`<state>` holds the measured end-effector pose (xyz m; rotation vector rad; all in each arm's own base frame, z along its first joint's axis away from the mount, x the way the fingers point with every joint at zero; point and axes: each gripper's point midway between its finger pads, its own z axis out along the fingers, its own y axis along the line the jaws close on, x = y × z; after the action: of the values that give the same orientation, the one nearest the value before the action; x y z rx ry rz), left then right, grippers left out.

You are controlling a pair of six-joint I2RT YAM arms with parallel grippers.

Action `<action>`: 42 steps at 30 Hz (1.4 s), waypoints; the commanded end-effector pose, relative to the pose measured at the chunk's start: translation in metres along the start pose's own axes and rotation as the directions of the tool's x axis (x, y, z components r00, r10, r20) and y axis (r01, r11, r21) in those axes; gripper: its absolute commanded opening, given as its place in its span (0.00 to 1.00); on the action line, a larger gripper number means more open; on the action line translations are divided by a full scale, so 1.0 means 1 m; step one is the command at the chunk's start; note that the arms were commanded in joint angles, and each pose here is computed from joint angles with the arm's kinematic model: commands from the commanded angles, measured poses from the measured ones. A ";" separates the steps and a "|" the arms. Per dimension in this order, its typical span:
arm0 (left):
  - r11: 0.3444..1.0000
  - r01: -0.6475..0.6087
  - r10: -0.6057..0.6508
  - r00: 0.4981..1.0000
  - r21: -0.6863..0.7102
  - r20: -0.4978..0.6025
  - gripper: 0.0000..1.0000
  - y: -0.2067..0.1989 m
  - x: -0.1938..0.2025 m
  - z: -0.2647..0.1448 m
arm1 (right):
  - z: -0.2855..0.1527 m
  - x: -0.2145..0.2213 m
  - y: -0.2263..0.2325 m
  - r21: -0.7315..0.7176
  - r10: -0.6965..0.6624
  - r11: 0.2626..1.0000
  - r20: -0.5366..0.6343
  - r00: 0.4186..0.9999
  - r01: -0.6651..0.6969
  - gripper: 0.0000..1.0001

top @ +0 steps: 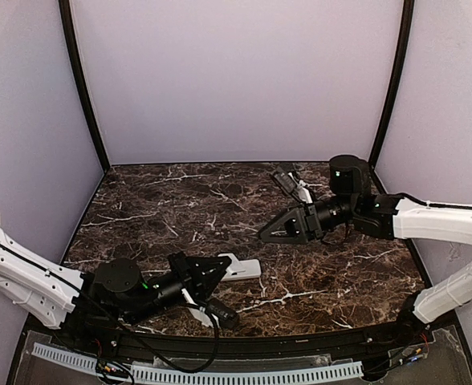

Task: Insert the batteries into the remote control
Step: Pass from the left arm to the right

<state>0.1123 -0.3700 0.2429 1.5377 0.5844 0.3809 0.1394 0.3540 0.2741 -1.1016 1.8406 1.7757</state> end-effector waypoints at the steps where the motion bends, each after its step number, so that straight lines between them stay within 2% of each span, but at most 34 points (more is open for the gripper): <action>1: 0.969 -0.185 0.171 0.981 -0.164 -0.095 0.00 0.026 0.004 -0.004 | 0.006 0.010 -0.001 -0.081 0.060 0.995 -0.041 0.997 -0.063 0.44; 4: 0.952 -0.241 0.227 0.970 -0.189 -0.091 0.00 0.020 -0.004 -0.003 | 0.007 0.010 -0.001 -0.083 0.053 0.995 -0.049 0.997 -0.057 0.42; 16: 0.922 -0.325 0.314 0.946 -0.208 -0.086 0.00 0.019 -0.019 -0.001 | 0.027 0.025 -0.002 -0.140 0.086 0.985 -0.127 0.988 -0.104 0.38; 30: 0.910 -0.360 0.347 0.933 -0.208 -0.094 0.00 0.009 -0.023 0.003 | 0.040 0.023 0.008 -0.248 0.092 0.960 -0.165 0.982 -0.132 0.37; 36: 0.903 -0.371 0.358 0.929 -0.217 -0.094 0.00 0.011 -0.024 0.003 | 0.044 0.024 0.007 -0.263 0.098 0.954 -0.177 0.979 -0.143 0.34; 42: 0.902 -0.377 0.364 0.926 -0.212 -0.099 0.00 0.009 -0.024 0.003 | 0.045 0.030 0.011 -0.293 0.105 0.942 -0.202 0.974 -0.162 0.25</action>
<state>0.0971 -0.3880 0.2477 1.4468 0.2630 0.7560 0.1106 0.3858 0.2441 -1.2505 1.8976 2.1168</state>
